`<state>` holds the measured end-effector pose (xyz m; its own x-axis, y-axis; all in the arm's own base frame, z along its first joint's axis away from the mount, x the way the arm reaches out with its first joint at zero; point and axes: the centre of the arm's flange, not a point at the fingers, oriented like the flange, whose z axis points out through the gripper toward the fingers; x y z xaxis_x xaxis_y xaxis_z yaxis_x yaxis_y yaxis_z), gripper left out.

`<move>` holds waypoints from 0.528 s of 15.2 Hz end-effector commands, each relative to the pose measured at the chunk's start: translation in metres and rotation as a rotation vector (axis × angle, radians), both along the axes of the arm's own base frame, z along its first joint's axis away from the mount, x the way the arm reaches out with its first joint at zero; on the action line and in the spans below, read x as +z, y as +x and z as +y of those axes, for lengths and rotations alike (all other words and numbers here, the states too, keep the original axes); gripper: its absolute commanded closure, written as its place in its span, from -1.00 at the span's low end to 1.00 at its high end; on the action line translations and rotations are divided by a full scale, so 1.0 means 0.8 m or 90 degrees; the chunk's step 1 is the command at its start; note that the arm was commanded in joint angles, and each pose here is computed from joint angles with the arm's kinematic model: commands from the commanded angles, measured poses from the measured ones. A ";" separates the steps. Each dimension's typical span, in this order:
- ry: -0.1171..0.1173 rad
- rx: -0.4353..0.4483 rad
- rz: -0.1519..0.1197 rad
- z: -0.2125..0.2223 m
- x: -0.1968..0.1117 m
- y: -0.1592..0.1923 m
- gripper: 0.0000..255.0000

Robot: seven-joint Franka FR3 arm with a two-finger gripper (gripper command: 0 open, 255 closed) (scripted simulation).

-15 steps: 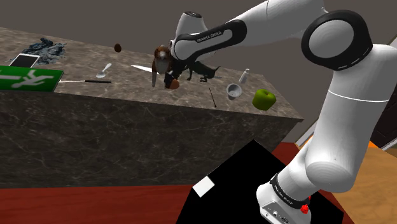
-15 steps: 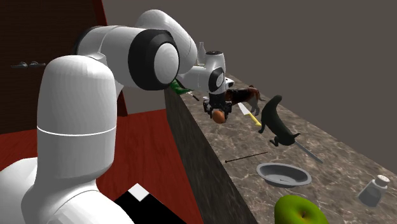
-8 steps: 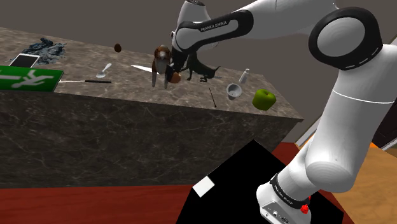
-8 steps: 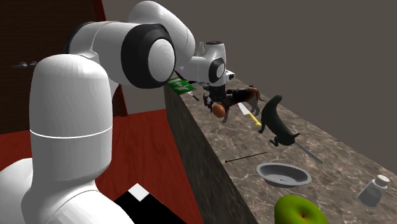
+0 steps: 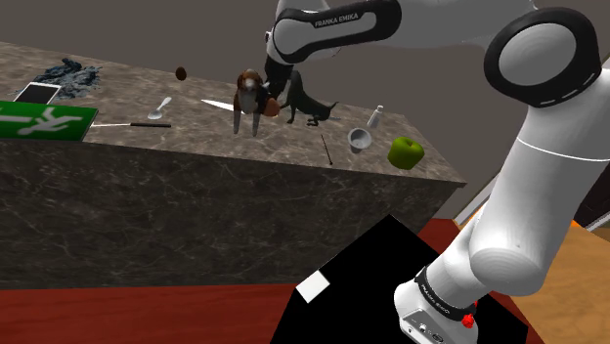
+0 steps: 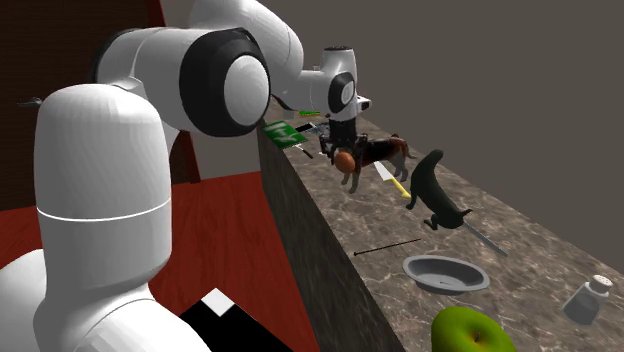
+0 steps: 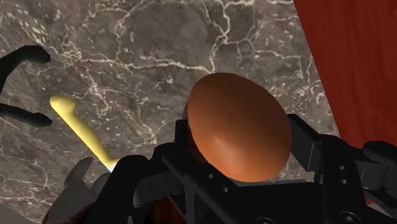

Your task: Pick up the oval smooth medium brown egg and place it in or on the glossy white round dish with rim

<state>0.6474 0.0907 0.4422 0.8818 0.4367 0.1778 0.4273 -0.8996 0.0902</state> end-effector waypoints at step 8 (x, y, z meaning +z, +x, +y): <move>0.000 0.000 0.000 -0.105 0.008 -0.047 1.00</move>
